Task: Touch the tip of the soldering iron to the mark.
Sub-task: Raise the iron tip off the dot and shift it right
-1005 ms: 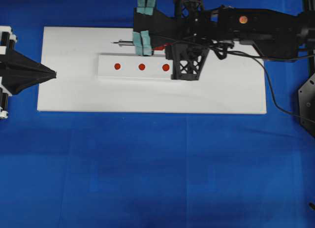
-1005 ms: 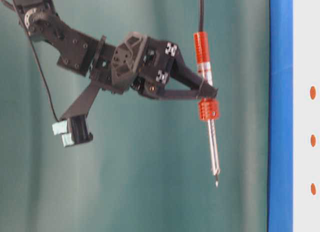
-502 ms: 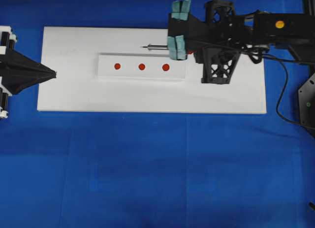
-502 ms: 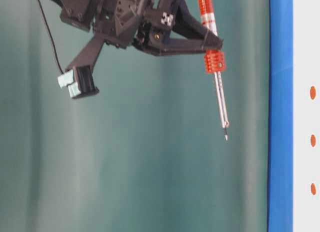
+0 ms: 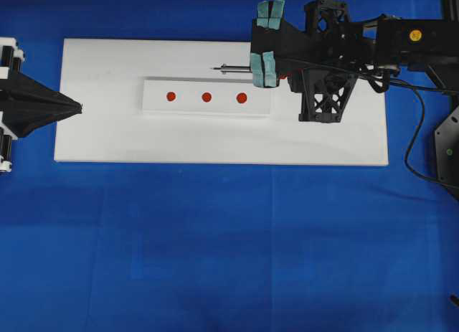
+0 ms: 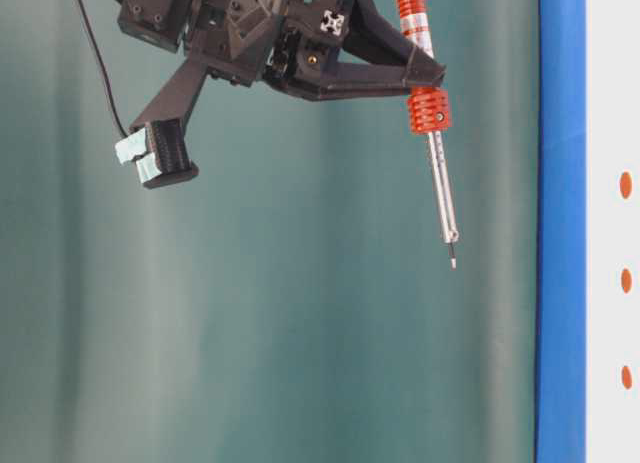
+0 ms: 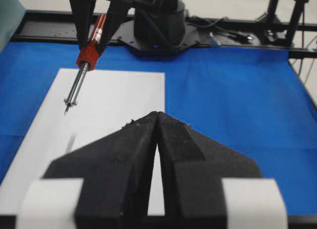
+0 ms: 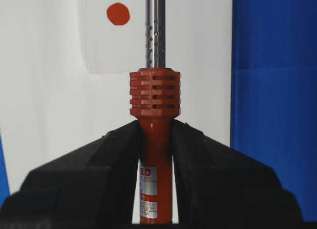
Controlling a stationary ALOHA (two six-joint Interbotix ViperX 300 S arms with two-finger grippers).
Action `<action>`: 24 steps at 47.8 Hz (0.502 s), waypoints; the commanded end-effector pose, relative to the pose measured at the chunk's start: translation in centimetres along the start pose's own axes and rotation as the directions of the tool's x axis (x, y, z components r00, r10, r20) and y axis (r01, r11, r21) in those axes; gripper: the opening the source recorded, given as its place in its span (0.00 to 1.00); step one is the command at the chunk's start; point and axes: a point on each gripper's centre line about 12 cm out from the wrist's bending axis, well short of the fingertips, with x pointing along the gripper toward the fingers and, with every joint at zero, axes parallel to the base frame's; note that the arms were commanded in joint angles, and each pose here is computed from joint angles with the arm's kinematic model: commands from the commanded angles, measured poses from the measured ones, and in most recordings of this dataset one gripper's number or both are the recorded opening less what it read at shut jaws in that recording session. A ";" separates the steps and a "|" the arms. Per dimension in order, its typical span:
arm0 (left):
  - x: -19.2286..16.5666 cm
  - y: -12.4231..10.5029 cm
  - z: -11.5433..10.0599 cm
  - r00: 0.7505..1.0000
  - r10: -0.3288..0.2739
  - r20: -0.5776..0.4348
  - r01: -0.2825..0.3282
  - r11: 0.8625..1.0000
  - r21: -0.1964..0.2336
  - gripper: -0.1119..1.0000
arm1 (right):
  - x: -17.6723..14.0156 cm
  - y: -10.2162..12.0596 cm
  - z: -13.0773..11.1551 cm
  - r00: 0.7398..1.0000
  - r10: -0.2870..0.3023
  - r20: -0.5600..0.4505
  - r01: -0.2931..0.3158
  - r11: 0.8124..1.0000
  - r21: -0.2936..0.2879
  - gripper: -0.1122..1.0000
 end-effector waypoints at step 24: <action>0.1 0.0 0.4 1.000 0.001 0.011 -0.001 1.000 0.002 0.12 | -1.2 -0.1 0.4 0.999 0.004 0.039 -0.004 1.000 0.006 0.16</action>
